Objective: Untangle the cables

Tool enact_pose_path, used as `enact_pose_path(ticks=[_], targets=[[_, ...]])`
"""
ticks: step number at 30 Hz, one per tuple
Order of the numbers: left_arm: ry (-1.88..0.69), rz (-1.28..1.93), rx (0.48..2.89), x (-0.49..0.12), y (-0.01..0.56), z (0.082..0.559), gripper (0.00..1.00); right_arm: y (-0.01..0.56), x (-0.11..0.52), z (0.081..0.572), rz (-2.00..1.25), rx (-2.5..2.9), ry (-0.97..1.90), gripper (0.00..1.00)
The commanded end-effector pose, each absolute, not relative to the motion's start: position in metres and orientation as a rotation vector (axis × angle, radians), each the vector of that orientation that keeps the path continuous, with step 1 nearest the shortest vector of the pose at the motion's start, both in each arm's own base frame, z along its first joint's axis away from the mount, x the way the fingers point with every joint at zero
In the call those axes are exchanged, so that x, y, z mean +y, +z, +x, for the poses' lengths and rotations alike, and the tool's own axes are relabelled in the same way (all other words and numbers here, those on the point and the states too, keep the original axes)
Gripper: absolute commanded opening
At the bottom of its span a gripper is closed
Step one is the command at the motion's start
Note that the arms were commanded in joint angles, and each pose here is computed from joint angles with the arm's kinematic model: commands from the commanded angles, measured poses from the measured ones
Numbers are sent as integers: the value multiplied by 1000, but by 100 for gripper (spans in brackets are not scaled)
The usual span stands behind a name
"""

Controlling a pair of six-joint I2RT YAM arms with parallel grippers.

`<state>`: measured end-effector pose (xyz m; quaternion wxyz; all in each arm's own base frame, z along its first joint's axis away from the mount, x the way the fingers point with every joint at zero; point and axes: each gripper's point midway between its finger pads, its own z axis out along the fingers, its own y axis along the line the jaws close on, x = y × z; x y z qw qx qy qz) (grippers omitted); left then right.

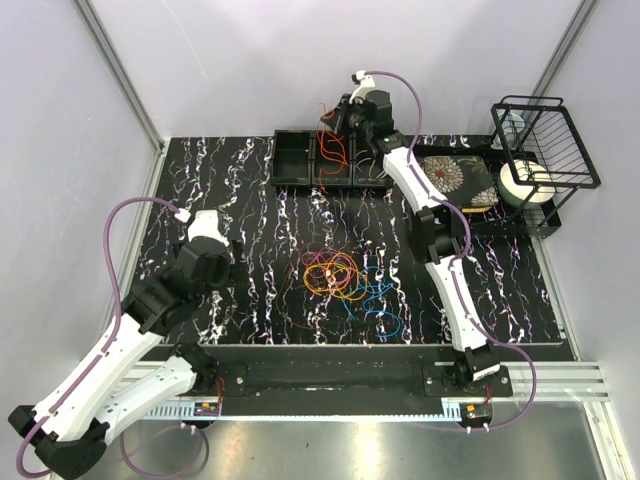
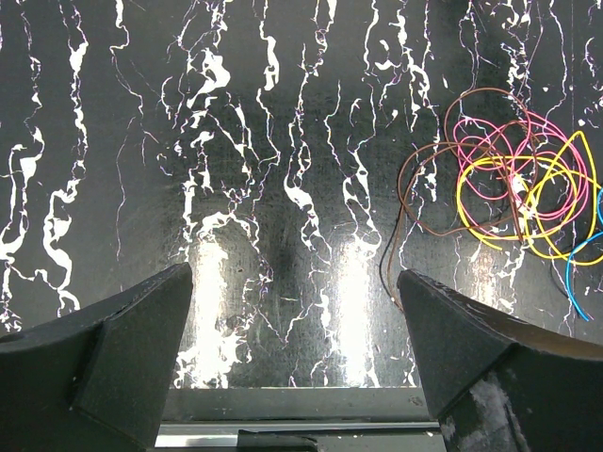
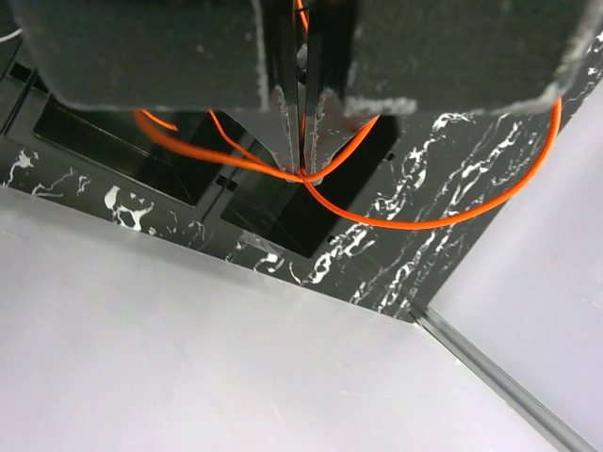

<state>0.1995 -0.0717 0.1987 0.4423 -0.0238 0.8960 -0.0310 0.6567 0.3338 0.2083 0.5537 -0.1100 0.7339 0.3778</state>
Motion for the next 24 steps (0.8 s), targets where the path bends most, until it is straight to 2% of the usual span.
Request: enact_pose_path(ticks=[1, 6, 11, 24], targets=[[-110, -64, 2176, -76, 208, 207, 94, 355, 336, 622, -335, 1454, 956, 0], [-114, -58, 2178, -77, 208, 207, 93, 401, 337, 603, -363, 1348, 1017, 0], [-113, -61, 2178, -77, 207, 207, 92, 413, 334, 603, -357, 1308, 1003, 0], [-114, -58, 2180, -77, 207, 207, 92, 365, 338, 635, -327, 1306, 947, 0]])
